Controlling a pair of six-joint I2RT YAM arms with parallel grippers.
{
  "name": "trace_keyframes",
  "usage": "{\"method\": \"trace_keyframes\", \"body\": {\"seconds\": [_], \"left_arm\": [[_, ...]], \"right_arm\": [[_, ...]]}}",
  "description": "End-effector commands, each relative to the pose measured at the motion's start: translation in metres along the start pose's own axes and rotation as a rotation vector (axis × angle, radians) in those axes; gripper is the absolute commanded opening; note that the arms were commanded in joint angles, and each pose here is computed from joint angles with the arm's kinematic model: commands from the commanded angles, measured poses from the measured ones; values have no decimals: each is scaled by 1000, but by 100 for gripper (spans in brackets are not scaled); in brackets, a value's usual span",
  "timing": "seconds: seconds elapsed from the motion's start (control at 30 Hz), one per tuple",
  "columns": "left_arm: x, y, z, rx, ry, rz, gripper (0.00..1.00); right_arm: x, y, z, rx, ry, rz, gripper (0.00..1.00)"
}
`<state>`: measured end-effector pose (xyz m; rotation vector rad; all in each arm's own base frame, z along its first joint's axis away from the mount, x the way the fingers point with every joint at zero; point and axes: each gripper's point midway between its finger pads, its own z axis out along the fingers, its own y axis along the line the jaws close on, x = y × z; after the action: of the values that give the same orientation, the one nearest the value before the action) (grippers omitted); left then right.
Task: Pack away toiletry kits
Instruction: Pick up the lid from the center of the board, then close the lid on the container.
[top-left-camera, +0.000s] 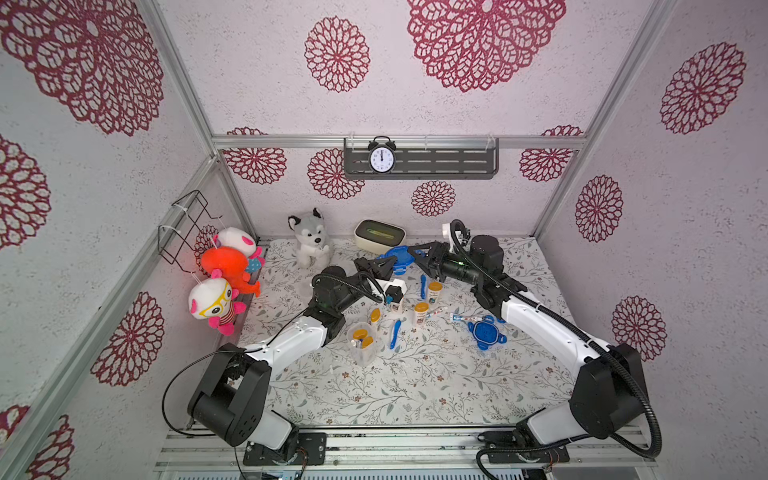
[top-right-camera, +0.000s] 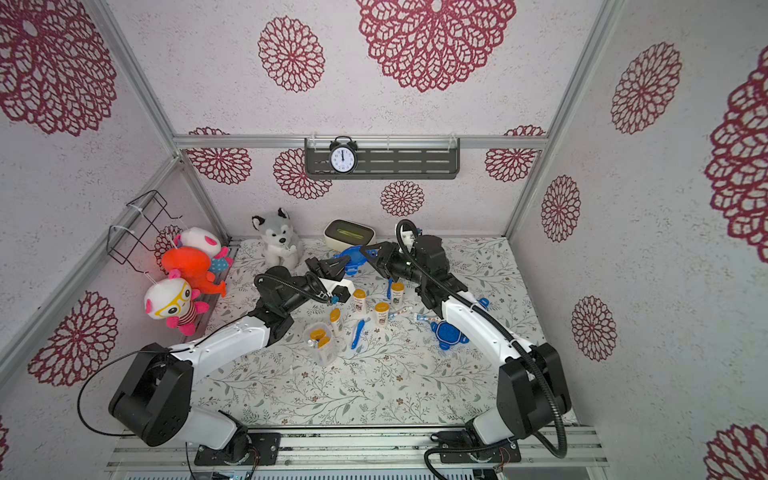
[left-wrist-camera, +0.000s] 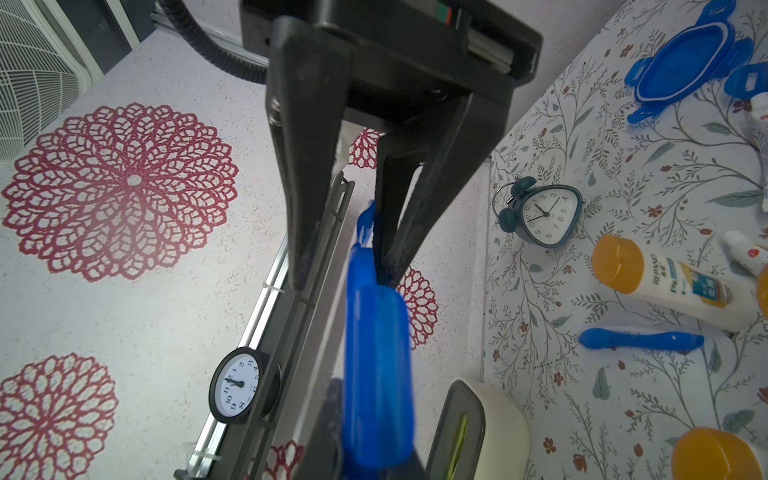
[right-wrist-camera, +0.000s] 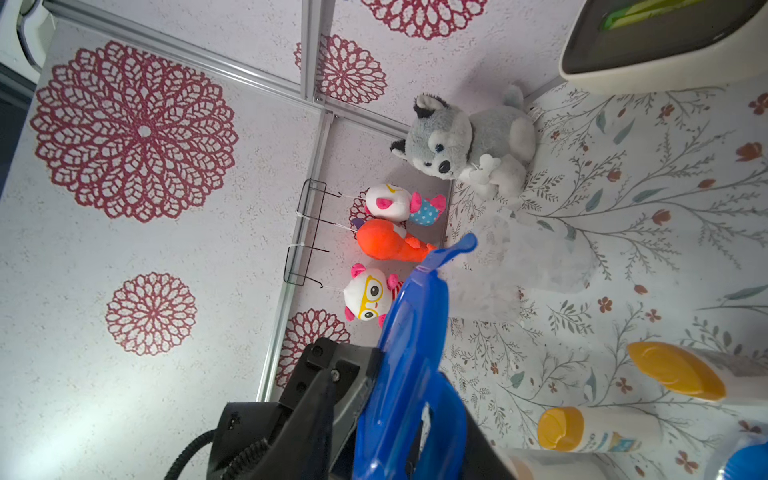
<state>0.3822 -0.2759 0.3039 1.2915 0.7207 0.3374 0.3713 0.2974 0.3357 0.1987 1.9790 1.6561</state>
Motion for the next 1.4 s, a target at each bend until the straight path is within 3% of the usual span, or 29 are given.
{"method": "trace_keyframes", "body": {"seconds": [0.0,0.1,0.23,0.3,0.4,0.53,0.63,0.73,0.87,0.97,1.07,1.17,1.27,1.37], "left_arm": [[-4,-7,-2,8,-21,60,0],[-4,-7,-3,-6,-21,77,0],[-4,-3,-4,-39,-23,86,13],[-3,0,-5,-55,-14,77,28],[0,15,-19,-149,24,-5,61],[8,16,-58,-208,109,-263,72],[21,14,-91,-252,221,-571,74],[30,6,-119,-224,373,-856,74],[52,15,-157,-353,582,-1111,77],[64,8,-176,-357,718,-1301,79],[73,-8,-184,-358,840,-1477,81],[73,-32,-186,-275,935,-1647,82],[68,-45,-194,-238,973,-1712,94],[60,-52,-201,-220,951,-1757,95]], "right_arm": [[-5,20,0,-82,-8,-19,28],[-4,20,4,-95,11,-12,21],[-5,16,4,-91,14,-11,12],[-7,16,3,-91,12,-18,5],[-9,15,-1,-94,13,-42,3],[-13,5,-9,-76,27,-118,1],[-4,-3,-12,-63,106,-176,1],[12,-13,-10,-34,185,-223,1],[35,-28,-1,-20,287,-217,1],[63,-27,9,-58,381,-217,2],[89,-28,18,-64,462,-238,1],[107,-32,24,-60,515,-237,1],[126,-35,30,-72,567,-228,1],[145,-37,36,-81,615,-219,1]]}}
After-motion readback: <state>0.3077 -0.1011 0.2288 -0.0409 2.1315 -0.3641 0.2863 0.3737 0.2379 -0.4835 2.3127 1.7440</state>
